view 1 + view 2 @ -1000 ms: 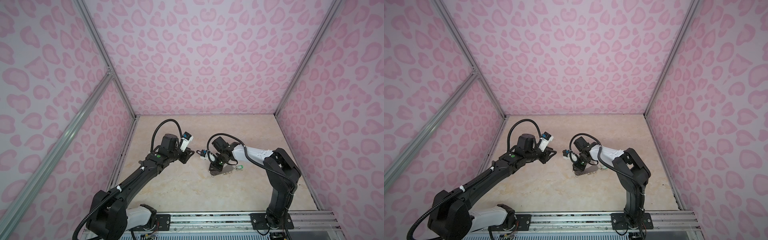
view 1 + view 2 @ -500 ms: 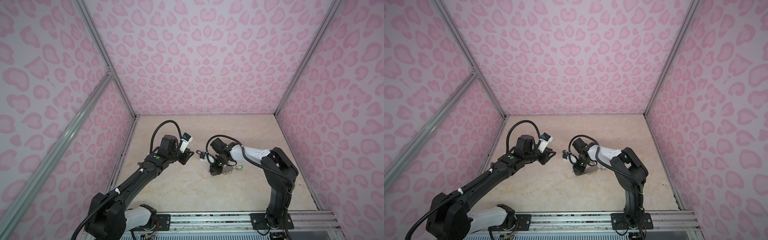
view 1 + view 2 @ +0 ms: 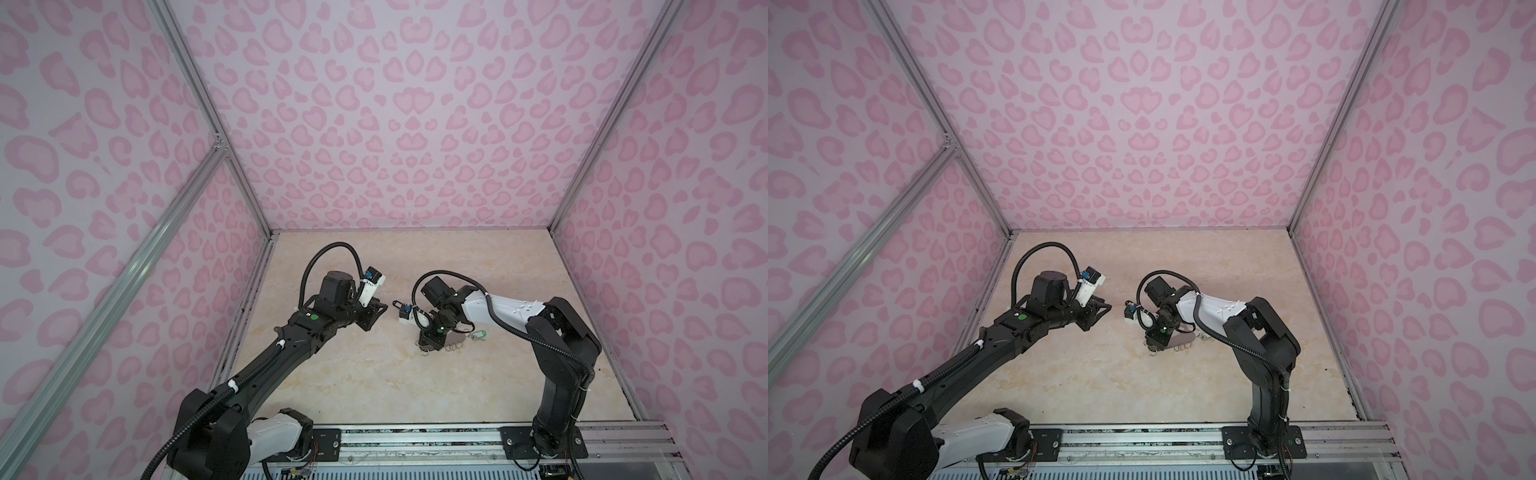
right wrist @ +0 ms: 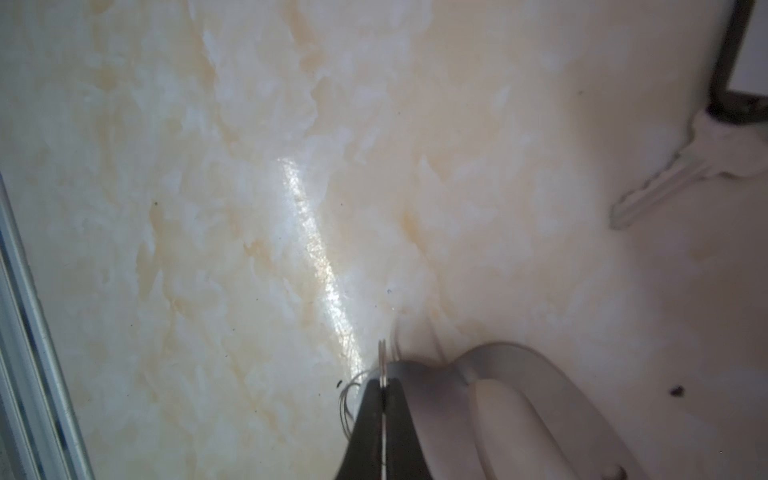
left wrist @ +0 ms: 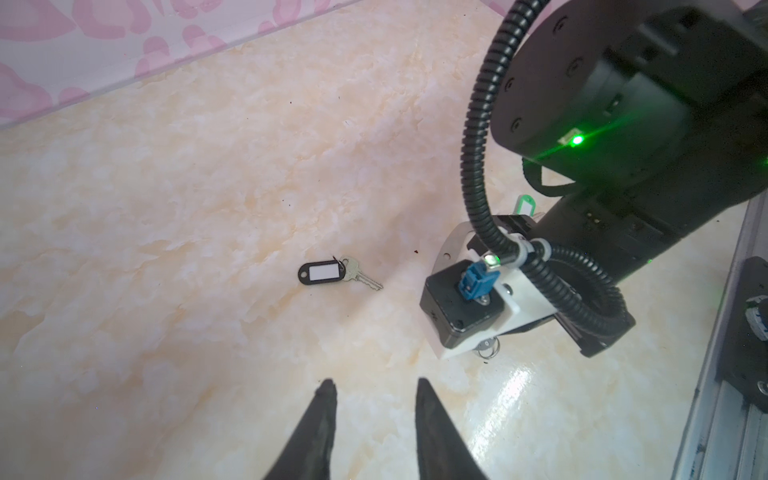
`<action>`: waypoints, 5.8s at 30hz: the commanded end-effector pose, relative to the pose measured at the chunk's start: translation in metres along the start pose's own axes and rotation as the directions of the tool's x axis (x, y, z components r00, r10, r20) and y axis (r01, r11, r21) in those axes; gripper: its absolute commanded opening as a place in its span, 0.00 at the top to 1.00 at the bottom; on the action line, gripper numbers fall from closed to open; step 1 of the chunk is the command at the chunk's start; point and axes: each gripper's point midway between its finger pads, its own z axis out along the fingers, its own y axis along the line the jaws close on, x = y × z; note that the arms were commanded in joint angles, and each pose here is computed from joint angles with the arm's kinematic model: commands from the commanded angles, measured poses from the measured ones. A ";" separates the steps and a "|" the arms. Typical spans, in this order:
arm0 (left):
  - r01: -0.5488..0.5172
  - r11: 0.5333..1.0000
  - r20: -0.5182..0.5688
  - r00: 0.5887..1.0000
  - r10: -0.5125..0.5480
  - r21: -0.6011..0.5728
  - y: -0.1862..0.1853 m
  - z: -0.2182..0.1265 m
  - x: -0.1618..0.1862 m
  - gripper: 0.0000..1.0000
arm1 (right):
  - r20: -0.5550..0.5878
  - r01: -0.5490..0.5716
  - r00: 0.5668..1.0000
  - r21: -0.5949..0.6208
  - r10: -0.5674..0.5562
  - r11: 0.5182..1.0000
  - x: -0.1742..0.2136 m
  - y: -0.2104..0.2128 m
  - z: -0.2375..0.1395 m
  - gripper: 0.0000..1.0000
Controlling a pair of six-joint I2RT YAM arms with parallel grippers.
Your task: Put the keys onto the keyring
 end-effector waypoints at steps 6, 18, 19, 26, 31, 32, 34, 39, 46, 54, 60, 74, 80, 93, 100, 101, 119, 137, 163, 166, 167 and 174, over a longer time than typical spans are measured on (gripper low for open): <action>-0.231 0.973 0.197 0.954 0.226 0.002 -0.023 -0.037 -0.031 0.66 | 0.215 0.158 0.965 -0.014 -0.151 0.987 -0.024 0.021 -0.043 1.00; -0.534 0.841 0.306 0.818 0.488 0.088 -0.083 -0.054 -0.021 0.69 | 0.459 0.284 0.833 0.124 -0.309 0.951 -0.046 0.032 -0.106 1.00; -0.551 0.830 0.314 0.806 0.501 0.090 -0.087 -0.054 -0.022 0.69 | 0.477 0.295 0.818 0.134 -0.323 0.946 -0.048 0.034 -0.111 1.00; -0.664 0.741 0.331 0.724 0.605 0.099 -0.115 -0.052 -0.021 0.73 | 0.532 0.340 0.754 0.189 -0.387 0.921 -0.055 0.044 -0.141 1.00; -0.687 0.721 0.322 0.705 0.632 0.088 -0.120 -0.049 -0.027 0.74 | 0.549 0.356 0.721 0.229 -0.422 0.906 -0.058 0.050 -0.157 1.00; -0.694 0.716 0.316 0.699 0.642 0.081 -0.120 -0.048 -0.028 0.74 | 0.554 0.361 0.714 0.234 -0.429 0.903 -0.059 0.052 -0.160 1.00; -0.698 0.714 0.299 0.694 0.655 0.055 -0.118 -0.045 -0.033 0.74 | 0.563 0.372 0.699 0.241 -0.441 0.897 -0.061 0.055 -0.166 1.00; -0.712 0.701 0.293 0.680 0.673 0.041 -0.121 -0.041 -0.039 0.75 | 0.582 0.398 0.672 0.238 -0.458 0.886 -0.064 0.064 -0.175 1.00; -0.703 0.710 0.292 0.687 0.665 0.040 -0.122 -0.034 -0.048 0.76 | 0.561 0.428 0.689 0.195 -0.459 0.882 -0.061 0.070 -0.176 1.00; -0.706 0.706 0.300 0.686 0.663 0.054 -0.125 -0.031 -0.054 0.77 | 0.568 0.439 0.678 0.197 -0.467 0.876 -0.062 0.074 -0.179 1.00; -0.693 0.716 0.316 0.701 0.640 0.088 -0.131 -0.029 -0.054 0.78 | 0.595 0.434 0.645 0.232 -0.480 0.871 -0.068 0.075 -0.185 1.00; -0.682 0.724 0.334 0.710 0.620 0.103 -0.134 -0.028 -0.057 0.92 | 0.625 0.428 0.618 0.241 -0.477 0.871 -0.073 0.080 -0.190 1.00; -0.694 0.713 0.335 0.698 0.633 0.100 -0.135 -0.033 -0.059 0.97 | 0.593 0.390 0.648 0.281 -0.478 0.877 -0.068 0.068 -0.186 0.81; -0.744 0.656 0.198 0.667 0.718 0.128 -0.126 -0.034 -0.053 0.97 | 0.620 0.268 0.611 0.422 -0.492 0.866 -0.065 0.057 -0.202 0.72; -0.766 0.629 0.167 0.643 0.747 0.137 -0.125 -0.038 -0.057 0.97 | 0.647 0.321 0.574 0.387 -0.502 0.865 -0.073 0.082 -0.195 0.76; -0.770 0.622 0.163 0.638 0.753 0.144 -0.126 -0.038 -0.056 0.97 | 0.650 0.316 0.573 0.387 -0.500 0.866 -0.073 0.083 -0.194 0.77; -0.798 0.578 0.160 0.601 0.783 0.168 -0.132 -0.041 -0.054 0.97 | 0.693 0.264 0.533 0.409 -0.485 0.874 -0.082 0.085 -0.196 0.86; -0.662 0.747 0.394 0.703 0.591 0.062 -0.129 -0.056 -0.073 0.65 | 0.749 0.268 0.465 0.390 -0.473 0.881 -0.080 0.095 -0.206 1.00; -0.685 0.712 0.469 0.684 0.559 0.150 -0.148 -0.074 -0.073 0.97 | 0.746 0.244 0.485 0.386 -0.456 0.890 -0.077 0.094 -0.210 0.71; -0.704 0.698 0.404 0.682 0.610 0.135 -0.142 -0.072 -0.071 0.97 | 0.731 0.200 0.501 0.423 -0.464 0.884 -0.067 0.089 -0.213 0.70; -0.709 0.693 0.379 0.682 0.626 0.130 -0.140 -0.071 -0.070 0.97 | 0.727 0.193 0.504 0.432 -0.467 0.881 -0.065 0.088 -0.214 0.70; -0.777 0.615 0.223 0.629 0.745 0.135 -0.131 -0.061 -0.060 0.97 | 0.737 0.184 0.495 0.428 -0.460 0.885 -0.063 0.094 -0.222 0.71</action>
